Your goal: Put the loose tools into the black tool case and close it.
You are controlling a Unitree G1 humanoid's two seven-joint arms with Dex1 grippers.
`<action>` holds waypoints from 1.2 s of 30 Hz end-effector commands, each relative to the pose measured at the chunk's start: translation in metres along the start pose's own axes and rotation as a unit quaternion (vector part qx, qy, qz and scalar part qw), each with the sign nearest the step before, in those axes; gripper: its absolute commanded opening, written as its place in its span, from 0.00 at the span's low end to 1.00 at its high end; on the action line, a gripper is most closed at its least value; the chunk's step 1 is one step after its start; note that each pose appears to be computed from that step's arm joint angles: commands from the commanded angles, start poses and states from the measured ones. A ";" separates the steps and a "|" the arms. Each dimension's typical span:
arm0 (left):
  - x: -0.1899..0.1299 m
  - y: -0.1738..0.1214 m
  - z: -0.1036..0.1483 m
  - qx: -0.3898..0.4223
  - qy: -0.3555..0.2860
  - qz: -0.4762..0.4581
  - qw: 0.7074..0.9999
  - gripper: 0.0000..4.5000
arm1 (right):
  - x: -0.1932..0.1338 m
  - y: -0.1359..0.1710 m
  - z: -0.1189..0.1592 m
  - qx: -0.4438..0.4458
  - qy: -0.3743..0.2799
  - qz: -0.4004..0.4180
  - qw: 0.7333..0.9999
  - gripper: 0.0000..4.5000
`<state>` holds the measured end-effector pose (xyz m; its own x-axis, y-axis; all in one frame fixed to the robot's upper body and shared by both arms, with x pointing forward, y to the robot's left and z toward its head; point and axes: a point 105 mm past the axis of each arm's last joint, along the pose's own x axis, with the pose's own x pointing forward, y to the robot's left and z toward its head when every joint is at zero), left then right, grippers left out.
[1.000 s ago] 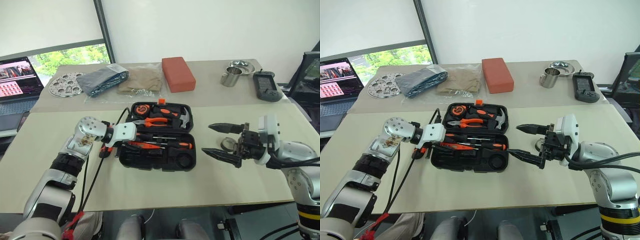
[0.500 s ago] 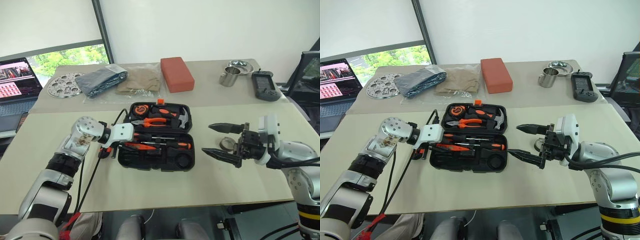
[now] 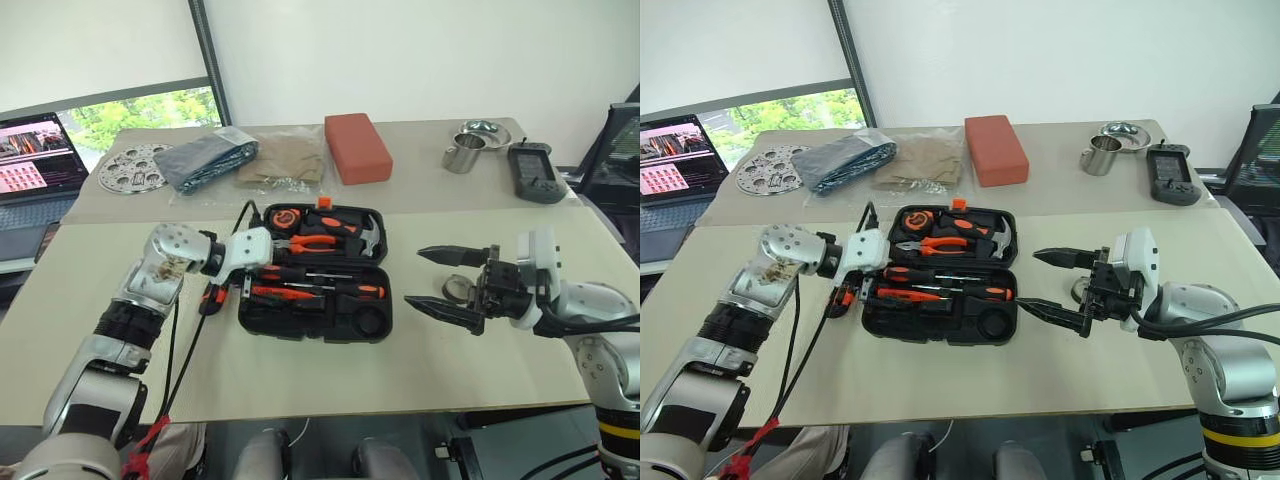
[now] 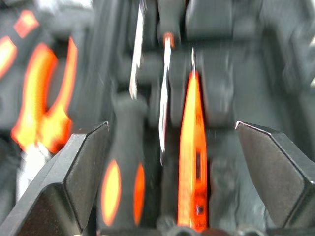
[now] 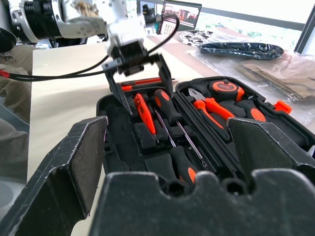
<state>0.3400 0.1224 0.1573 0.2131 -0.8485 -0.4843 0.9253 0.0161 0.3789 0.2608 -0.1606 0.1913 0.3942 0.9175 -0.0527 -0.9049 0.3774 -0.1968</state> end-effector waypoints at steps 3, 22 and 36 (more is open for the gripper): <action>0.003 -0.019 0.007 -0.007 -0.067 -0.040 0.997 0.57 | 0.000 -0.001 0.014 -0.027 -0.016 0.002 1.000 1.00; 0.011 -0.009 -0.050 -0.053 -0.068 0.002 0.996 0.00 | -0.001 0.001 0.013 -0.028 -0.021 -0.010 0.999 1.00; 0.018 -0.027 -0.070 -0.047 -0.026 -0.041 0.998 0.00 | -0.002 0.003 0.012 -0.026 -0.020 -0.012 0.999 1.00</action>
<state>0.3451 0.1421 0.0933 0.1439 -0.8953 -0.4215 0.9611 0.0249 0.2752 0.2602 -0.1606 0.1880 0.4201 0.9061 -0.0504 -0.8949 0.4045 -0.1888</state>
